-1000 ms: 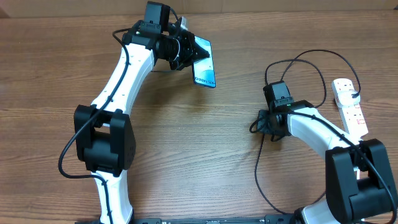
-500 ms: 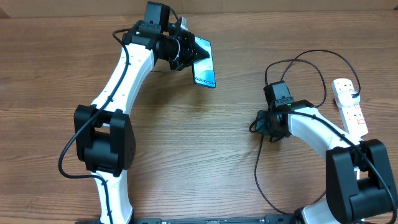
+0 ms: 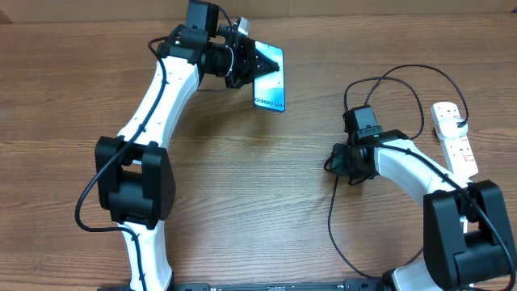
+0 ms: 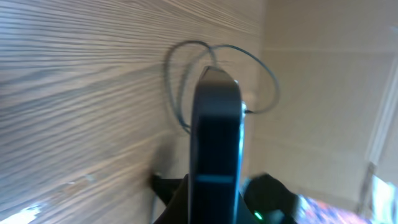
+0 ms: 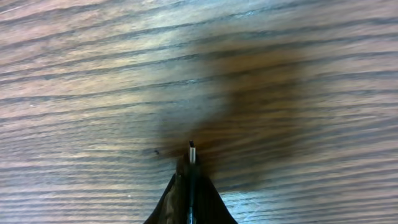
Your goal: Plug charger to phone and switch on socket
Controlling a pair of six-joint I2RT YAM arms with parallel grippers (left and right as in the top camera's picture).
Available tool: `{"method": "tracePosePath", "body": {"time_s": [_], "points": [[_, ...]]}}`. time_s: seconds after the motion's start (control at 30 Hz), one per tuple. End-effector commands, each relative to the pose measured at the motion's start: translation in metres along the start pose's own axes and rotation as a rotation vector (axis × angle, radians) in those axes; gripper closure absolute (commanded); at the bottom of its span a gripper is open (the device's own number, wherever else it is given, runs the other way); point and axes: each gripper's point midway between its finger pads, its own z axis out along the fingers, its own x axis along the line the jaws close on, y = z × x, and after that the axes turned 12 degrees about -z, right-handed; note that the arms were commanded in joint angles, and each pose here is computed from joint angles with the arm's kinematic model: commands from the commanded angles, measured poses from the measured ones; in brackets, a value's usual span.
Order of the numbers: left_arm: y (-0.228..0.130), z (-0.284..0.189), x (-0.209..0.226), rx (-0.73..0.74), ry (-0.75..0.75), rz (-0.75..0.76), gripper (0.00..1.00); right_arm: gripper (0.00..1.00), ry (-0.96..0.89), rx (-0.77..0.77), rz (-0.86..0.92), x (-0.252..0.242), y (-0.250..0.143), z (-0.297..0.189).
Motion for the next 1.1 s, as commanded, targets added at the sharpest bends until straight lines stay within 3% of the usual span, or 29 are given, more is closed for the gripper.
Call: {"method": "tracePosePath", "body": {"time_s": [0.0,0.3,0.67,1.07], "points": [[-0.018,-0.021,-0.037,0.110,-0.162,0.060,0.96,0.96,0.145,0.008,-0.019,0.015,0.000,-0.006],[-0.034,-0.034,-0.065,0.230,-0.311,0.118,0.96,0.96,0.547,-0.146,-0.100,0.061,0.022,-0.078],[-0.030,-0.035,-0.074,0.229,-0.323,0.066,0.96,0.96,1.183,-0.211,-0.322,0.131,0.007,-0.165],[-0.024,-0.037,-0.085,0.223,-0.339,0.024,0.96,0.96,1.321,-0.236,-0.318,0.140,0.023,-0.196]]}}
